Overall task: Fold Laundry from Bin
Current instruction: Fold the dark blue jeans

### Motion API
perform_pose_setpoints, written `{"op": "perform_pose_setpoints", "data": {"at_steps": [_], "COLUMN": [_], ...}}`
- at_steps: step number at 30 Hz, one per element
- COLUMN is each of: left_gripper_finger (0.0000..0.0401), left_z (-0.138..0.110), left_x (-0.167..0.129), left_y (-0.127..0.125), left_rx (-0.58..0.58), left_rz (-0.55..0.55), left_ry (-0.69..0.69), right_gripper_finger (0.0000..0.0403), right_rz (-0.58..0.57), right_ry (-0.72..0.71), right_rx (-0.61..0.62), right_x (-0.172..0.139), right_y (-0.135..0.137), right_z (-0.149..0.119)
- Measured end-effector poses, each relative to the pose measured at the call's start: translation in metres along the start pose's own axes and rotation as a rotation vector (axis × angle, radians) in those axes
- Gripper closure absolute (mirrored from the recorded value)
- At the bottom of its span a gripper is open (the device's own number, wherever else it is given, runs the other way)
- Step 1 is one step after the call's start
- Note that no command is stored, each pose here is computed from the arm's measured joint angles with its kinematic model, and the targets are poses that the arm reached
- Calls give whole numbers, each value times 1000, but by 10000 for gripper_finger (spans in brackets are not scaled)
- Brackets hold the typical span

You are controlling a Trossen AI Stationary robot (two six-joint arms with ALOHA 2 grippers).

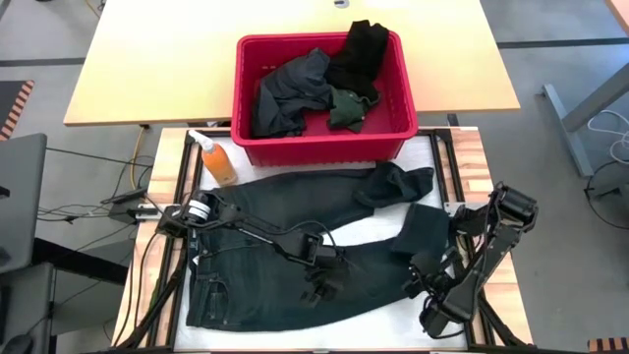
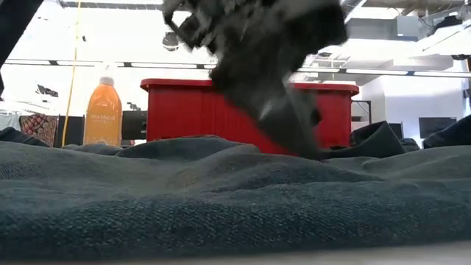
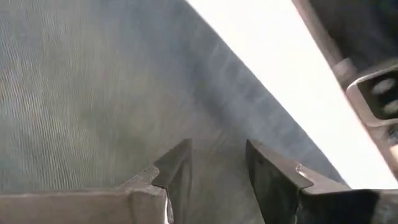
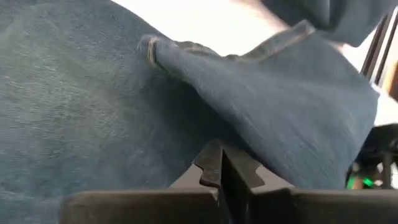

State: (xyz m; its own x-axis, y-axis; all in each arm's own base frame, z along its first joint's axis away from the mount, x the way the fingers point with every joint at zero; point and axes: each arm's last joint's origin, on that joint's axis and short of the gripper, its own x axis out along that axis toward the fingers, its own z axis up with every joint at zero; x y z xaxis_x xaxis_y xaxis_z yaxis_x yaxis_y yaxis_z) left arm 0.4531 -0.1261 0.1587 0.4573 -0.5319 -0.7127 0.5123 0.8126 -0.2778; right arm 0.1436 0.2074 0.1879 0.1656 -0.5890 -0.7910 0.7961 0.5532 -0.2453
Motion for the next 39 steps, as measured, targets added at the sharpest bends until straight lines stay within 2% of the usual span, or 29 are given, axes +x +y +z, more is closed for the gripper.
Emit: {"op": "perform_pose_setpoints", "data": {"at_steps": [3, 6, 9, 14, 19, 22, 25, 30, 34, 39], "left_gripper_finger": [262, 262, 262, 262, 262, 259, 246, 202, 171, 157], "left_z": [16, 26, 33, 38, 51, 53, 51, 57, 60, 66], "left_x": [-7, -14, -21, -30, -34, -30, -24, -7, 17, 28], "left_y": [0, 8, 24, 47, 44, 43, 44, 59, 78, 89], "left_rx": [91, 149, 158, 154, 297, 367, 427, 376, 324, 267], "left_rz": [57, 221, 371, 420, 479, 584, 629, 668, 685, 698], "left_ry": [-49, -81, -146, -301, -442, -454, -434, -524, -477, -407], "right_gripper_finger": [374, 381, 386, 377, 377, 380, 380, 375, 377, 377], "right_rz": [23, 23, 5, -40, -49, -37, -18, 0, 11, 28], "right_ry": [-1, -16, -25, -34, -41, -44, -40, -32, -24, -14], "right_rx": [60, 77, 72, 66, 48, 37, 34, 35, 41, 47], "right_x": [-4, -4, 3, 11, 6, 2, -2, -8, -13, -15], "right_y": [-2, -2, 5, 12, 5, 1, 1, 1, 3, 5], "right_z": [-7, -16, -22, -19, -12, -14, -17, -18, -17, -17]}}
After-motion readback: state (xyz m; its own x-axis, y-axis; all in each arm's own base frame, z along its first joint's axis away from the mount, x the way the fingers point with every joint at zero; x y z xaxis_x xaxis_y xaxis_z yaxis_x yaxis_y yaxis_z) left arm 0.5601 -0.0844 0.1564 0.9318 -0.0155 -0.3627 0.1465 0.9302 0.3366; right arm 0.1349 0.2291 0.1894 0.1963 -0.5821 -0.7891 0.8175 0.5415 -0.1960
